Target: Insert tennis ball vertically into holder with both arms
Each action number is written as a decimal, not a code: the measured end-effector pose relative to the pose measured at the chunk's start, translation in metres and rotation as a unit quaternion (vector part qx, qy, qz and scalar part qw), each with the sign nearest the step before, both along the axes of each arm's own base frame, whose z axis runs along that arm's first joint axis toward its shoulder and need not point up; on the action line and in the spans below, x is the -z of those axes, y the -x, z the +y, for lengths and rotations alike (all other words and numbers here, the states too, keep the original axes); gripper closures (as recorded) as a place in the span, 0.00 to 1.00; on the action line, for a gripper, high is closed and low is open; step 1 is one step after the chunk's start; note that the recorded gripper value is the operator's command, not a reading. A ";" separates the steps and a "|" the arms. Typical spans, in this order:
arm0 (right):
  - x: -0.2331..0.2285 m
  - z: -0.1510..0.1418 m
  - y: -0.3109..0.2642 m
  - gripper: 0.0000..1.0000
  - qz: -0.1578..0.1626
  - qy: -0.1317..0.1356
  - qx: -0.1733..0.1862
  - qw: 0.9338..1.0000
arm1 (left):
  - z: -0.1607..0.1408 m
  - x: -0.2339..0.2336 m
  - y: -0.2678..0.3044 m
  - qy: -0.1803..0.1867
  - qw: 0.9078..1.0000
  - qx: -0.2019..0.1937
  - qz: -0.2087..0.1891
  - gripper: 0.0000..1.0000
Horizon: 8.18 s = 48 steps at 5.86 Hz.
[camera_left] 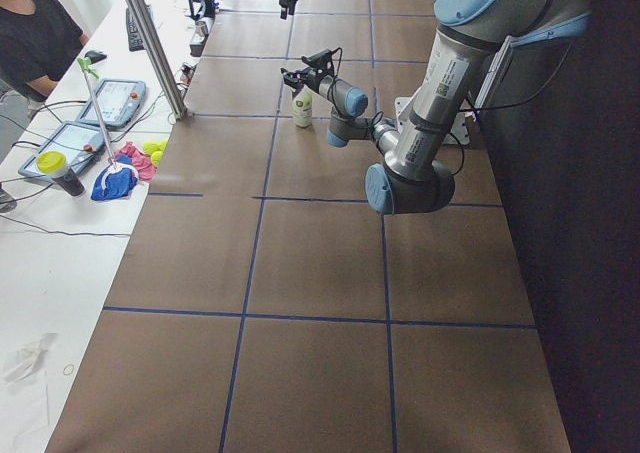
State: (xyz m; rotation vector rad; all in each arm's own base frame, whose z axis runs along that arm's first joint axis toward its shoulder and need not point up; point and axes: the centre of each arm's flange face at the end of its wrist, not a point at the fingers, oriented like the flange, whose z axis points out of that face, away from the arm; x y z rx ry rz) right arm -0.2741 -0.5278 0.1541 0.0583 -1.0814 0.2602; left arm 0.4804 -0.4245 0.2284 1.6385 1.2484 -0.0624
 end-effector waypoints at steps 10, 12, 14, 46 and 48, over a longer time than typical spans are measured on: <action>-0.279 -0.008 -0.203 0.00 0.159 -0.050 0.056 0.984 | -0.142 -0.305 0.466 0.383 0.879 -0.229 -0.171 0.02; -0.361 0.008 -0.259 0.00 0.185 -0.063 0.103 0.975 | -0.127 -0.373 0.495 0.450 0.840 -0.238 -0.188 0.01; -0.416 0.018 -0.292 0.00 0.187 -0.063 0.133 0.971 | -0.101 -0.436 0.508 0.486 0.804 -0.256 -0.228 0.01; -0.479 0.063 -0.304 0.00 0.139 -0.054 0.171 0.974 | -0.025 -0.408 0.530 0.601 0.665 -0.347 -0.276 0.00; -0.481 0.063 -0.306 0.00 0.149 -0.061 0.177 0.971 | -0.024 -0.410 0.530 0.601 0.664 -0.348 -0.276 0.00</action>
